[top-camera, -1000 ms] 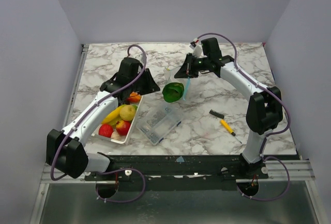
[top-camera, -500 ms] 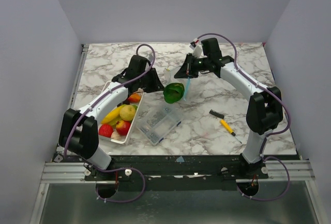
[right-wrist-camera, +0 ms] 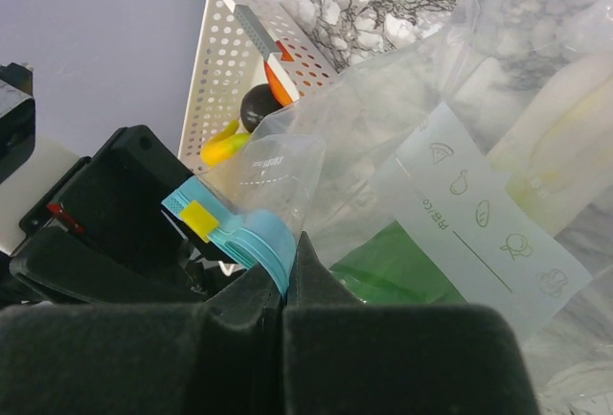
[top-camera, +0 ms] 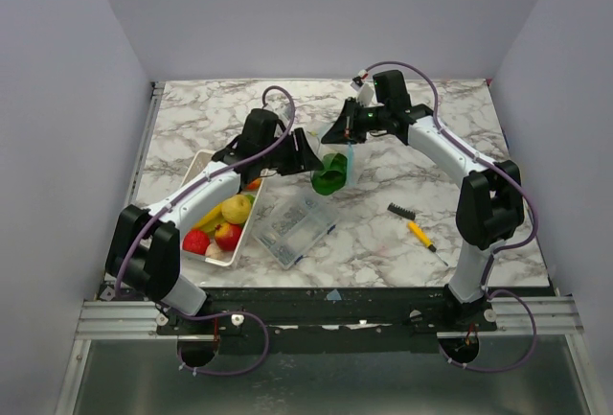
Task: Place the food in the zip-top bag and seal the zipper
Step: Adjust the zipper food storage bag at the center of the board.
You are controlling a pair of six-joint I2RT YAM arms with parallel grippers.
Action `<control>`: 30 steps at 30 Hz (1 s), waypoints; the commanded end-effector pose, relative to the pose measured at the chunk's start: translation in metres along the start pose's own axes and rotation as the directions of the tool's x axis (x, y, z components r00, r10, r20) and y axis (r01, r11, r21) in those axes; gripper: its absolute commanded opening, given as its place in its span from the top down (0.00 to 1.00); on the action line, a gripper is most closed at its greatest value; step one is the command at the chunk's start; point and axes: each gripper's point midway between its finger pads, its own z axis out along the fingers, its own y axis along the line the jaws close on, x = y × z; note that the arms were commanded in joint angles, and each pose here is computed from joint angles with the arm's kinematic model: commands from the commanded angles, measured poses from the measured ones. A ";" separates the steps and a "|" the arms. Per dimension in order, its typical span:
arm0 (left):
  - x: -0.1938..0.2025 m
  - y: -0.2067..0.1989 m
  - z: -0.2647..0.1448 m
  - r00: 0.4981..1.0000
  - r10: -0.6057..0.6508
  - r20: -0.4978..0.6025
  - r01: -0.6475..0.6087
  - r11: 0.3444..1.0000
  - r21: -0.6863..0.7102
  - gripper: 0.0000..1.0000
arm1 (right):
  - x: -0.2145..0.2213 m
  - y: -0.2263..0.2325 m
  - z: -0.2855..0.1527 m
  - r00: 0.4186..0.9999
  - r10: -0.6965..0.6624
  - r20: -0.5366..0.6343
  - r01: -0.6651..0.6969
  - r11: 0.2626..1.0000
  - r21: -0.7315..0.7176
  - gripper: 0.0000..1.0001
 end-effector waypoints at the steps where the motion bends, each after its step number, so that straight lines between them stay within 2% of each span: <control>1: -0.015 -0.016 -0.003 0.999 0.025 0.036 -0.026 0.999 0.026 0.55 | -0.005 0.021 -0.011 1.000 -0.018 0.024 0.020 0.997 -0.069 0.99; 5: -0.016 -0.006 0.006 0.999 0.016 0.030 -0.016 1.000 -0.018 0.66 | -0.004 0.023 -0.013 0.999 -0.020 0.025 0.022 0.997 -0.073 0.99; 9: -0.023 -0.006 0.005 0.999 0.045 0.027 -0.043 0.998 -0.047 0.88 | -0.004 0.020 -0.015 0.999 -0.035 0.025 0.036 0.998 -0.054 1.00; 11: -0.031 -0.014 -0.003 0.997 0.071 0.042 -0.069 0.997 -0.043 1.00 | -0.010 0.007 -0.018 0.996 -0.076 0.040 0.075 0.996 0.046 0.99; 13: -0.041 -0.033 -0.016 0.993 0.105 0.054 -0.104 0.994 -0.013 1.00 | -0.024 -0.018 -0.029 0.986 -0.148 0.071 0.128 0.963 0.236 0.99; 15: -0.051 -0.058 -0.033 0.989 0.134 0.056 -0.136 0.990 0.035 1.00 | -0.042 -0.036 -0.047 0.968 -0.235 0.088 0.180 0.895 0.408 1.00; 17: -0.067 -0.096 -0.056 0.983 0.162 0.084 -0.171 0.977 0.123 1.00 | -0.059 -0.049 -0.069 0.946 -0.305 0.107 0.199 0.811 0.550 1.00; 19: -0.080 -0.128 -0.077 0.973 0.186 0.133 -0.208 0.961 0.179 1.00 | -0.070 -0.052 -0.085 0.929 -0.347 0.126 0.200 0.760 0.619 0.99; 21: -0.087 -0.152 -0.092 0.965 0.200 0.170 -0.234 0.949 0.211 1.00 | -0.071 -0.048 -0.089 0.925 -0.355 0.138 0.198 0.758 0.621 1.00; 23: -0.089 -0.165 -0.095 0.960 0.204 0.190 -0.245 0.942 0.227 1.00 | -0.070 -0.041 -0.084 0.923 -0.349 0.161 0.197 0.790 0.580 1.00; 27: -0.088 -0.160 -0.077 0.966 0.217 0.143 -0.241 0.954 0.179 1.00 | -0.072 -0.028 -0.078 0.925 -0.329 0.190 0.190 0.832 0.521 1.00; 30: -0.082 -0.160 -0.076 0.967 0.222 0.126 -0.242 0.955 0.172 1.00 | -0.078 0.006 -0.093 0.903 -0.356 0.241 0.213 0.857 0.469 0.99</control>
